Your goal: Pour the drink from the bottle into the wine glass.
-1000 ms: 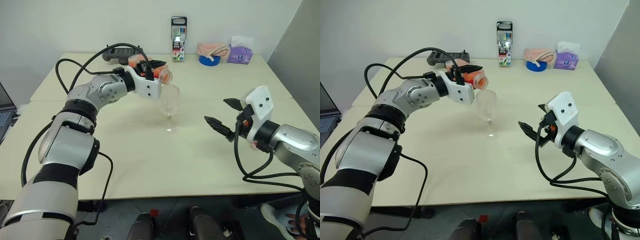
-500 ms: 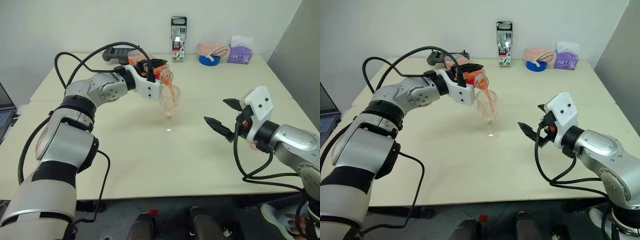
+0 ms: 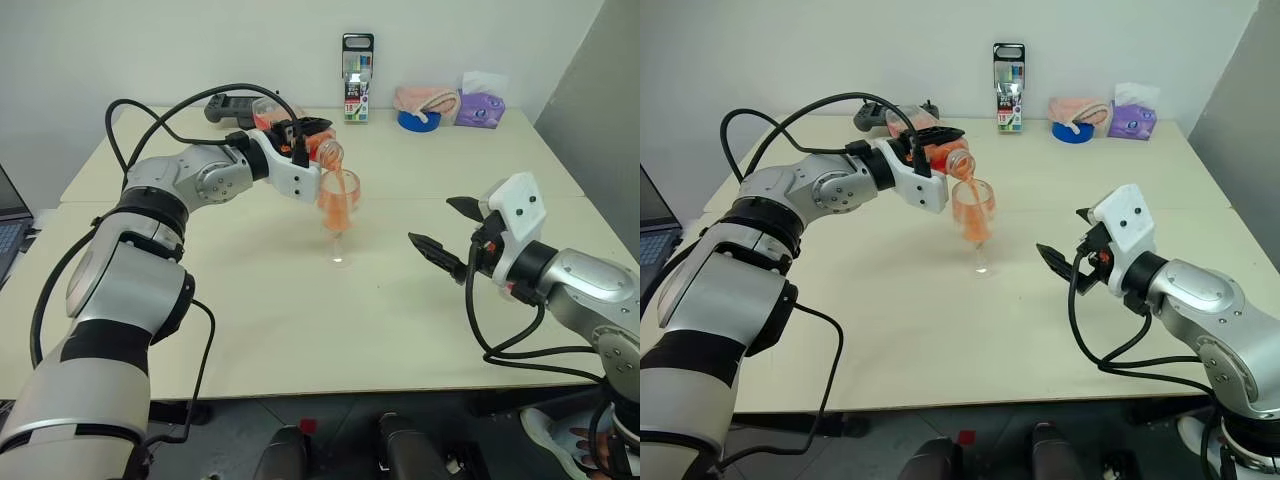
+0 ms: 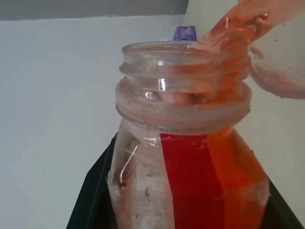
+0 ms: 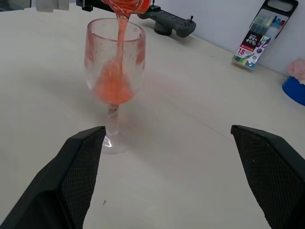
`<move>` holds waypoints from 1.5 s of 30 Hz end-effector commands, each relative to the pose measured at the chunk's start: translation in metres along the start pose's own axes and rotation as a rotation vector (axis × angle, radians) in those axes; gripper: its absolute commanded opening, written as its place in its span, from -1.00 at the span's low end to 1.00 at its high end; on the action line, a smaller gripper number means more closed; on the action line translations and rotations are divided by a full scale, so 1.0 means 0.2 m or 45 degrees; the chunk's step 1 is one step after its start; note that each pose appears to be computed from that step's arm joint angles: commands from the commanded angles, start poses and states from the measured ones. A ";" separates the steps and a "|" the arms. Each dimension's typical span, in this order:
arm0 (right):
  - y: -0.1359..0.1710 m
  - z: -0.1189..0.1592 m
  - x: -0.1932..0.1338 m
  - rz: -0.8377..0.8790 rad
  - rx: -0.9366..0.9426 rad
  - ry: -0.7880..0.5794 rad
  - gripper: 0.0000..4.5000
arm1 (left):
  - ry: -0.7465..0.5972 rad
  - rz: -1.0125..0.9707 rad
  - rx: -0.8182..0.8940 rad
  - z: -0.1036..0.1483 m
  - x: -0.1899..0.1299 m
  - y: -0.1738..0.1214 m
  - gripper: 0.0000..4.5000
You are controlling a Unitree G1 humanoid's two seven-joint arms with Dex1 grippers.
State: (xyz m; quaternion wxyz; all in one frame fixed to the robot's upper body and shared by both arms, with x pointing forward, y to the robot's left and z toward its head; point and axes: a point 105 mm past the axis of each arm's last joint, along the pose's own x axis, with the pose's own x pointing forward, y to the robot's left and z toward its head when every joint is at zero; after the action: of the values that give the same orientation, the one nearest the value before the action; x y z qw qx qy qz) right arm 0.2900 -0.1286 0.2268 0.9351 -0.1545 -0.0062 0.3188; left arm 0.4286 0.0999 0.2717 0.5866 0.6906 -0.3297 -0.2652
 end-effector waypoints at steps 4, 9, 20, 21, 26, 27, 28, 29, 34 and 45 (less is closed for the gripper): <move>0.17 0.12 -0.03 0.260 -0.016 -0.150 1.00 | -0.008 0.096 0.074 -0.01 -0.01 0.15 -0.24; 0.19 0.14 -0.03 0.308 -0.014 -0.167 1.00 | -0.004 0.091 0.082 -0.01 -0.01 0.15 -0.25; 0.14 0.16 0.01 0.242 -0.042 -0.177 1.00 | 0.009 0.103 0.052 -0.02 -0.02 0.16 -0.25; 0.13 0.16 0.01 0.240 -0.044 -0.177 1.00 | 0.013 0.109 0.037 -0.03 -0.02 0.17 -0.25; 0.12 0.17 0.02 0.237 -0.049 -0.187 1.00 | 0.011 0.113 -0.019 -0.03 -0.03 0.17 -0.25; 0.12 0.17 0.02 0.237 -0.050 -0.188 1.00 | 0.011 0.112 -0.023 -0.03 -0.03 0.17 -0.25; 0.12 0.17 0.02 0.238 -0.051 -0.188 1.00 | 0.010 0.112 -0.026 -0.03 -0.04 0.17 -0.25; 0.12 0.17 0.02 0.243 -0.052 -0.187 1.00 | 0.012 0.121 -0.063 -0.03 -0.04 0.17 -0.25; 0.13 0.17 0.03 0.260 -0.051 -0.194 1.00 | -0.002 0.149 -0.313 -0.04 -0.04 0.18 -0.25; 0.11 0.27 0.11 0.309 -0.050 -0.273 1.00 | 0.055 0.429 -1.299 -0.30 -0.23 0.18 -0.25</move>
State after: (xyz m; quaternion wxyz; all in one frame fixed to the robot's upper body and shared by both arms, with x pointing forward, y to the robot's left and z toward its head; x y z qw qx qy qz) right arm 0.2928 -0.0882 0.2548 0.8881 -0.1296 -0.0603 0.4368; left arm 0.4377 0.1449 0.2965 0.8545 0.3341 -0.2352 -0.3209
